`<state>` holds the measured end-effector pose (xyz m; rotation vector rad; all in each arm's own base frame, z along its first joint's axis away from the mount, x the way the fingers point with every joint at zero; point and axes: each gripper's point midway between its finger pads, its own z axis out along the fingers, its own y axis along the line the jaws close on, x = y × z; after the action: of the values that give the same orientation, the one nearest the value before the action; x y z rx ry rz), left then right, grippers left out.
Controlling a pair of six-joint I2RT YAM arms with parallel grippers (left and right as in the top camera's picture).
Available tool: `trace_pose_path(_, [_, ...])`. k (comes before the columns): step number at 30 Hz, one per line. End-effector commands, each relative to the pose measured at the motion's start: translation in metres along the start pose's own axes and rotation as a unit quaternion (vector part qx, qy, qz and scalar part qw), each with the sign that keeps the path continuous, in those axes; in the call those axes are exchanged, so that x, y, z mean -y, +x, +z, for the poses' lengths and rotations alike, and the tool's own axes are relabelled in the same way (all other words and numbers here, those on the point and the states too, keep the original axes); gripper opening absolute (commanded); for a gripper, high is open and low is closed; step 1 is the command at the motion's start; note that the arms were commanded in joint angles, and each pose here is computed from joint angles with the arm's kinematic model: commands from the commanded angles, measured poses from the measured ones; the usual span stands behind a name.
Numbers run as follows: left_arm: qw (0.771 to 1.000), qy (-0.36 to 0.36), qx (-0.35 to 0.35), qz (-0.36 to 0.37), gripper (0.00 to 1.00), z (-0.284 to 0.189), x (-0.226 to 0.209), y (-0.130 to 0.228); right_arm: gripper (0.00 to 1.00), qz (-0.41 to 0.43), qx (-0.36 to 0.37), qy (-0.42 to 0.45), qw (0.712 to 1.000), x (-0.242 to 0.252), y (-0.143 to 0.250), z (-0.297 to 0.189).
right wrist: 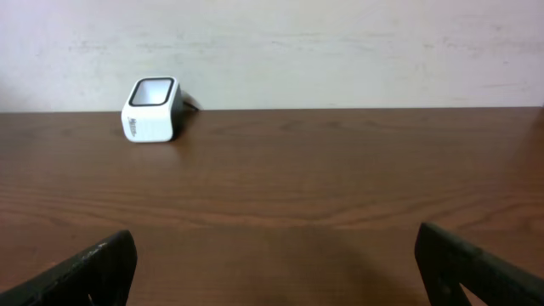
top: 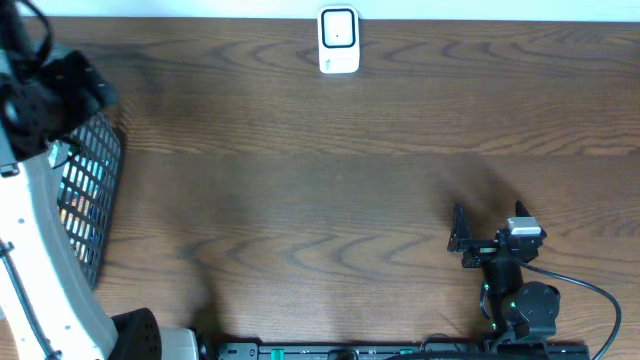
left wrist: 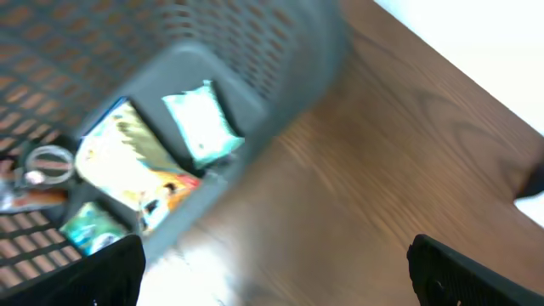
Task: Scan the item barcode
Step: 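Move the left gripper over the basket and lower it inside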
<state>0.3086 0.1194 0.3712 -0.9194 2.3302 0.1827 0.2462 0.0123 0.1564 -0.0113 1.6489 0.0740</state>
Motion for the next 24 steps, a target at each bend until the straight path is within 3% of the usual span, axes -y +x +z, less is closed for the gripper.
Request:
trace_pose_path(1, [0.999,-0.030,0.023,-0.039,0.98,-0.006,-0.027,-0.012,0.99,-0.006,-0.003,-0.002,1.000,-0.001,0.002,0.000])
trace_pose_path(14, [0.991,-0.087,0.002,-0.096,0.98,0.023,-0.077,-0.017,0.99,-0.006,-0.003,-0.002,1.000,-0.001,0.002,0.000])
trace_pose_path(24, [0.991,-0.097,-0.023,-0.093,0.98,0.040,-0.077,-0.013,0.99,-0.006,-0.003,-0.002,1.000,-0.001,0.002,0.000])
